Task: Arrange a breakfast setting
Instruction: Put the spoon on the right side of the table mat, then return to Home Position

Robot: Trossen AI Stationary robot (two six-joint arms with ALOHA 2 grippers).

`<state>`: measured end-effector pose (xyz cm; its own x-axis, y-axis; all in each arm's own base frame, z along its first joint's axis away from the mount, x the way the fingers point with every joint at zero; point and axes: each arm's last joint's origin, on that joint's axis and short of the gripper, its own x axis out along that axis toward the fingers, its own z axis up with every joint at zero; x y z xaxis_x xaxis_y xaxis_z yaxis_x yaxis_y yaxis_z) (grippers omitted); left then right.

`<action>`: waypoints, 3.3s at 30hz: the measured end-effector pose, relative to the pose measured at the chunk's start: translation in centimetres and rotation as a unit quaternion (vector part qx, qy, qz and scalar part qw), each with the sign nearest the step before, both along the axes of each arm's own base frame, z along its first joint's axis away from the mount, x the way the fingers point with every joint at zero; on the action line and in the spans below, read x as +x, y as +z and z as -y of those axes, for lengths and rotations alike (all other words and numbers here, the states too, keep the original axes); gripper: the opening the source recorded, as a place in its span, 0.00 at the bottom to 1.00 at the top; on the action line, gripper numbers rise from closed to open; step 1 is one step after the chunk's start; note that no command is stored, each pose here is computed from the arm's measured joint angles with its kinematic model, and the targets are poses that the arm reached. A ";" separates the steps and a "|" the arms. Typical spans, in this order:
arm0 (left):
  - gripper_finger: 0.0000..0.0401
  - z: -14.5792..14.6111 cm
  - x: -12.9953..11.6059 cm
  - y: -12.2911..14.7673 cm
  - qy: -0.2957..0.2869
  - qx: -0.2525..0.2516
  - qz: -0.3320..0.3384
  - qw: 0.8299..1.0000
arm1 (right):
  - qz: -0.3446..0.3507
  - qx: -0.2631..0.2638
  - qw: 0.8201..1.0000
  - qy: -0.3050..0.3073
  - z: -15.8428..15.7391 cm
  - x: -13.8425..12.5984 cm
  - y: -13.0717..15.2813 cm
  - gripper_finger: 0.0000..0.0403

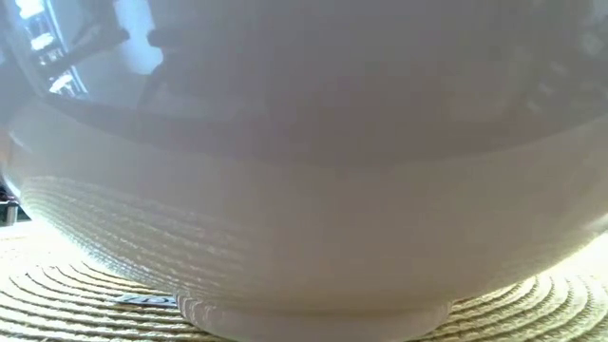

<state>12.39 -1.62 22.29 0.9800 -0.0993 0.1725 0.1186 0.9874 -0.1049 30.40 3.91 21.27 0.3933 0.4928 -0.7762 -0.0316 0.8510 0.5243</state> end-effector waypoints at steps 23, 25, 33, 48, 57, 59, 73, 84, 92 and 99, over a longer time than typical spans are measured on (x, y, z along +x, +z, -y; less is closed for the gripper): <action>0.72 0.1 0.9 0.2 -0.004 -0.013 0.017 1.000 | -0.032 -0.001 0.999 -0.008 -0.1 1.0 -2.3 0.00; 0.72 0.1 0.9 0.2 -0.005 -0.016 0.017 1.000 | -0.039 -0.002 0.999 -0.006 -0.1 0.9 -2.4 0.00; 0.72 0.1 0.9 0.2 -0.009 -0.034 0.015 0.999 | -0.057 -0.030 0.997 -0.038 0.1 0.7 -2.5 0.00; 0.72 0.1 0.9 0.2 -0.010 -0.041 0.015 0.999 | -0.103 -0.022 0.993 -0.050 0.0 1.3 -5.0 0.00; 0.72 0.1 0.9 0.2 -0.011 -0.041 0.014 0.999 | -0.099 -0.027 0.993 -0.051 0.1 1.5 -5.2 0.00; 0.72 0.1 0.9 0.2 -0.011 -0.041 0.015 0.999 | -0.099 -0.030 0.993 -0.051 0.1 1.5 -5.2 0.00; 0.72 0.1 0.9 0.2 -0.010 -0.041 0.015 0.999 | -0.109 -0.057 0.990 -0.070 0.3 1.4 -5.4 0.00; 0.72 0.1 0.9 0.3 -0.010 -0.041 0.015 0.999 | -0.119 -0.069 0.986 -0.093 0.4 1.3 -5.4 0.02; 0.72 0.1 0.9 0.1 -0.011 -0.041 0.009 0.999 | -0.125 -0.079 0.983 -0.104 0.4 1.2 -5.5 0.18; 0.72 0.1 0.9 0.2 -0.011 -0.041 0.011 0.999 | -0.138 -0.084 0.981 -0.106 0.6 1.0 -5.6 0.20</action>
